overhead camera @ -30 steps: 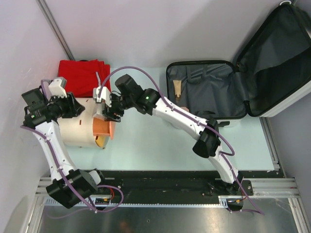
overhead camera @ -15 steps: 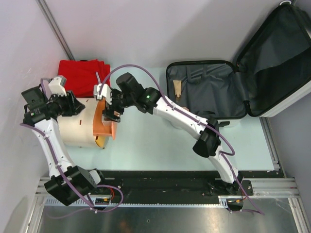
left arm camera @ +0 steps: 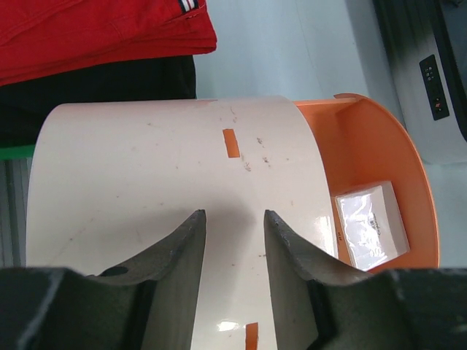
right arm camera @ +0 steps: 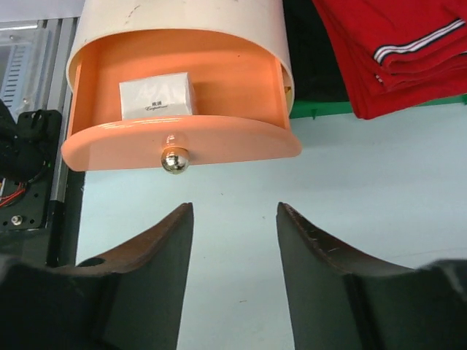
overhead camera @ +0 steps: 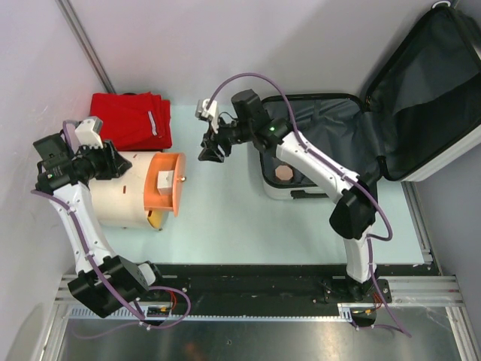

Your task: Open, take out, and arrange the luggage

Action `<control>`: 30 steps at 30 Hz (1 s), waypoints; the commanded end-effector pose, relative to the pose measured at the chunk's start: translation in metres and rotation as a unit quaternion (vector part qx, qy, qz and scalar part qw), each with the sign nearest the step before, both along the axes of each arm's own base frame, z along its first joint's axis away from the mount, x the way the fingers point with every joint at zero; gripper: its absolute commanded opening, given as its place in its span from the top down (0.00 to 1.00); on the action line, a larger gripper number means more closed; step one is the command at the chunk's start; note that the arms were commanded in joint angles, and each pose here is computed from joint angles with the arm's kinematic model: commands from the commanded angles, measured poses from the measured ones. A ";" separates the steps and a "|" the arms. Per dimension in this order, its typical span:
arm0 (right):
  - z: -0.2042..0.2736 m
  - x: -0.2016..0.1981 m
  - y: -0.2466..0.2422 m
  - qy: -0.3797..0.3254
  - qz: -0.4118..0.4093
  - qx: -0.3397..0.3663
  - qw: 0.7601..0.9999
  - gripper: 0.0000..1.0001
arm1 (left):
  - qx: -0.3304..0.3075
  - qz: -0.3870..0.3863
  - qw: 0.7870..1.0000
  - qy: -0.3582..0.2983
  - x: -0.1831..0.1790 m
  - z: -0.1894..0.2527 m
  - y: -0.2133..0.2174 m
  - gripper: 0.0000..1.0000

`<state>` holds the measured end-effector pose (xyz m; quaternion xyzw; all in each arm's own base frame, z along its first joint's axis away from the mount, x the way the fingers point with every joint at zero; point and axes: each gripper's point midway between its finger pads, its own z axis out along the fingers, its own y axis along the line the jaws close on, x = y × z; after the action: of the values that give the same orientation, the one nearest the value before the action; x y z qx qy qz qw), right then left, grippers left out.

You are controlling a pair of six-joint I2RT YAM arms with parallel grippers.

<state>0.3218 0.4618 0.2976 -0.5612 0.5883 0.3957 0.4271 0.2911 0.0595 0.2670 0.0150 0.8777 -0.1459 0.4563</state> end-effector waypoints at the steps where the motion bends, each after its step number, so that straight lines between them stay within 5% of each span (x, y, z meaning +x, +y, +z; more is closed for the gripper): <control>1: -0.006 -0.029 0.022 -0.021 0.063 0.010 0.998 0.49 | -0.043 0.012 0.991 0.123 -0.031 -0.050 -0.010 0.56; 21: -0.008 -0.037 0.144 -0.032 0.040 0.146 0.988 0.50 | -0.051 0.011 0.990 0.129 -0.041 -0.061 -0.017 0.56; 30: -0.013 -0.038 0.132 0.005 0.011 0.166 0.986 0.35 | -0.050 0.009 0.990 0.132 -0.043 -0.065 -0.018 0.56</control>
<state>0.2832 0.6035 0.2432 -0.5188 0.5379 0.4724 0.4674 0.2908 0.0583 0.2630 0.0252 0.8698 -0.1375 0.4732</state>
